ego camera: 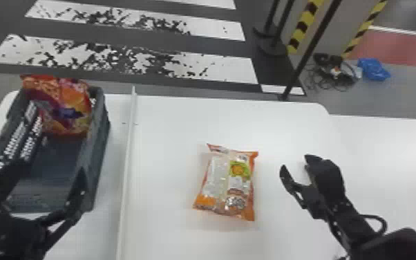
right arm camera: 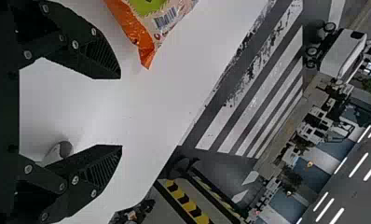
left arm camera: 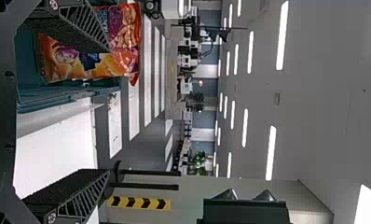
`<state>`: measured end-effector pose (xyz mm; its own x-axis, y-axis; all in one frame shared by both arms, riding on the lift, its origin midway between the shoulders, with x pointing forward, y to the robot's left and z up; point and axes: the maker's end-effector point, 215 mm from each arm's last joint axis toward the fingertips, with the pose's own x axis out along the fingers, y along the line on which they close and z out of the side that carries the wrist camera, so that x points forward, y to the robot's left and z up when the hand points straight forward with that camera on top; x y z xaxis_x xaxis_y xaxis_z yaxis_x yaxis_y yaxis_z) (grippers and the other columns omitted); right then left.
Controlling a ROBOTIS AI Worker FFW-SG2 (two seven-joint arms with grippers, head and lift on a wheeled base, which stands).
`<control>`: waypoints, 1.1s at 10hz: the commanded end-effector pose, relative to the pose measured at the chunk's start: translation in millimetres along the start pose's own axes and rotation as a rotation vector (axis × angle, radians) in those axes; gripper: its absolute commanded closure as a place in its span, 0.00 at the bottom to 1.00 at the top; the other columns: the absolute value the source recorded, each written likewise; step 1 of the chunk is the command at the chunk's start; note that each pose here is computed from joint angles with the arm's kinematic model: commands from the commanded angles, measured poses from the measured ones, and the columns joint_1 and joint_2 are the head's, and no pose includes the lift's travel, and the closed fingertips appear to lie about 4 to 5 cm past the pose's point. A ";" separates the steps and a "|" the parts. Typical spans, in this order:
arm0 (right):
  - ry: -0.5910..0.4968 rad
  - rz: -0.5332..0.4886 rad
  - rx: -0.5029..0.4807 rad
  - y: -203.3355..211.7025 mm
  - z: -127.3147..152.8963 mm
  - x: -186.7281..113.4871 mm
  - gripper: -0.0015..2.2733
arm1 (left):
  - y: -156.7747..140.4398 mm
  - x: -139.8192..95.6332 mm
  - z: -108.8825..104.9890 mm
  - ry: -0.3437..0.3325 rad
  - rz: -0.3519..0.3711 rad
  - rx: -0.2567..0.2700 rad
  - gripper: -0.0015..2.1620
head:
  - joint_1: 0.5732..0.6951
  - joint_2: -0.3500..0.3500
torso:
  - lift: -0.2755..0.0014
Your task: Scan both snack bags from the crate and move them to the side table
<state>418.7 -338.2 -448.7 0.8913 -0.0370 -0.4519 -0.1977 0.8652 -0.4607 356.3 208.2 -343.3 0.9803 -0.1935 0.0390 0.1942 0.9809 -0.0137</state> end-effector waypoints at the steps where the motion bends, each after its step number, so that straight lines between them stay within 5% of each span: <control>1: -0.010 0.018 0.078 -3.6 3.6 1.3 0.59 | 0.2 -0.2 -0.8 0.001 0.001 -0.001 0.04 | 1.00 0.23 | 0.72; 3: -0.017 0.057 0.127 11.8 12.1 1.6 0.96 | 0.3 -0.4 -1.6 0.003 0.003 -0.003 0.04 | 1.00 0.23 | 0.72; 7: -0.087 0.304 0.283 80.2 50.3 -4.9 0.99 | -0.4 -1.3 -2.6 0.005 0.005 -0.006 0.04 | 1.00 0.35 | 0.72; 11: -0.122 0.459 0.326 143.9 79.8 -13.7 0.99 | -0.9 -1.3 -3.5 0.008 0.003 -0.005 0.04 | 1.00 0.51 | 0.72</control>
<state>411.3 -180.7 -446.7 0.7931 0.4110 -0.4495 -0.4498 0.8928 0.0227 355.0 207.6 -346.8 0.9812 -0.1907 0.0310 0.1913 0.9814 -0.0189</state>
